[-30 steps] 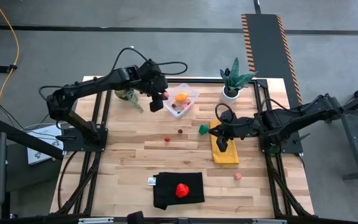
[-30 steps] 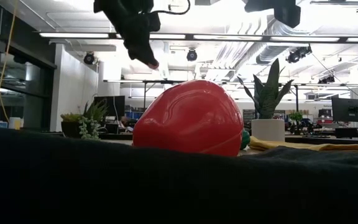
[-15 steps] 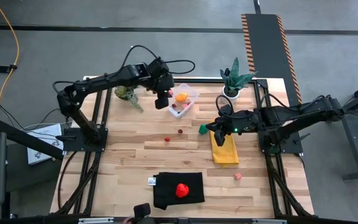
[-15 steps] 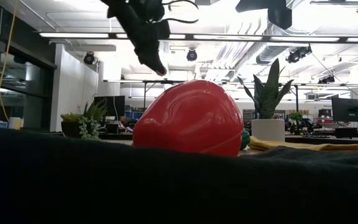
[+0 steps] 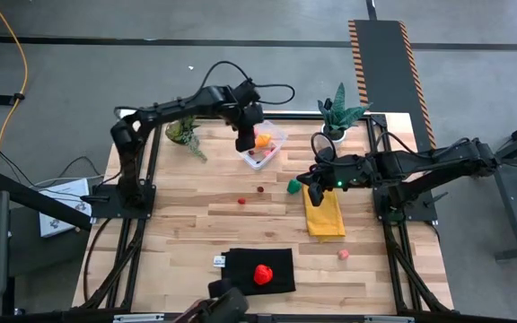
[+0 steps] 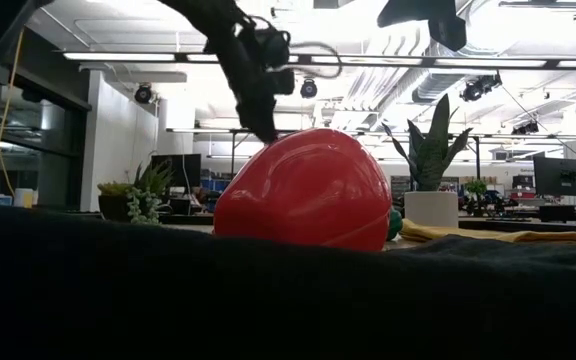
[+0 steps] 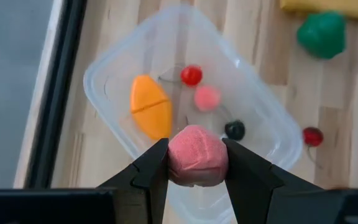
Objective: Pick and placing Produce into tupperware
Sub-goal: Put the left pink peach into the transparent bin, then put the pink peach into the transparent bin
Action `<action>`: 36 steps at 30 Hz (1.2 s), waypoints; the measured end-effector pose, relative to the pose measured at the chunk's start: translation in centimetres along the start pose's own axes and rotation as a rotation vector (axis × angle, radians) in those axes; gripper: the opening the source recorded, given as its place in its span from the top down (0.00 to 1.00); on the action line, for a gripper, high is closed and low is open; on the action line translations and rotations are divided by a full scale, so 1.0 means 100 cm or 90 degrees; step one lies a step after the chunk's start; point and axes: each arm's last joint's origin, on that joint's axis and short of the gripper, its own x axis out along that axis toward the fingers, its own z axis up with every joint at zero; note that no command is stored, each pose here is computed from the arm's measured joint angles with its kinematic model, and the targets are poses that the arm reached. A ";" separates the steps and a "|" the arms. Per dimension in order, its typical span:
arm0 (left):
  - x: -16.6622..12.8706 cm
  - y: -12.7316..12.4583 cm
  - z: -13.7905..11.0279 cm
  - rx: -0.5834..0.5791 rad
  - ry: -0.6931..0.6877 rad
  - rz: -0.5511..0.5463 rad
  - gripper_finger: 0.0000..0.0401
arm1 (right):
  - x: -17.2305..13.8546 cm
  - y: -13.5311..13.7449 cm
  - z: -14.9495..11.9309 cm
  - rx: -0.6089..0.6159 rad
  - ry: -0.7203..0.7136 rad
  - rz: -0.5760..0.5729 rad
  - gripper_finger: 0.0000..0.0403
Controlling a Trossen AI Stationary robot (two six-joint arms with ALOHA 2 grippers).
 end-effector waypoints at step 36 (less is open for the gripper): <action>0.054 0.007 -0.008 -0.025 0.081 -0.017 0.52 | 0.000 -0.001 -0.001 0.000 0.004 -0.004 0.99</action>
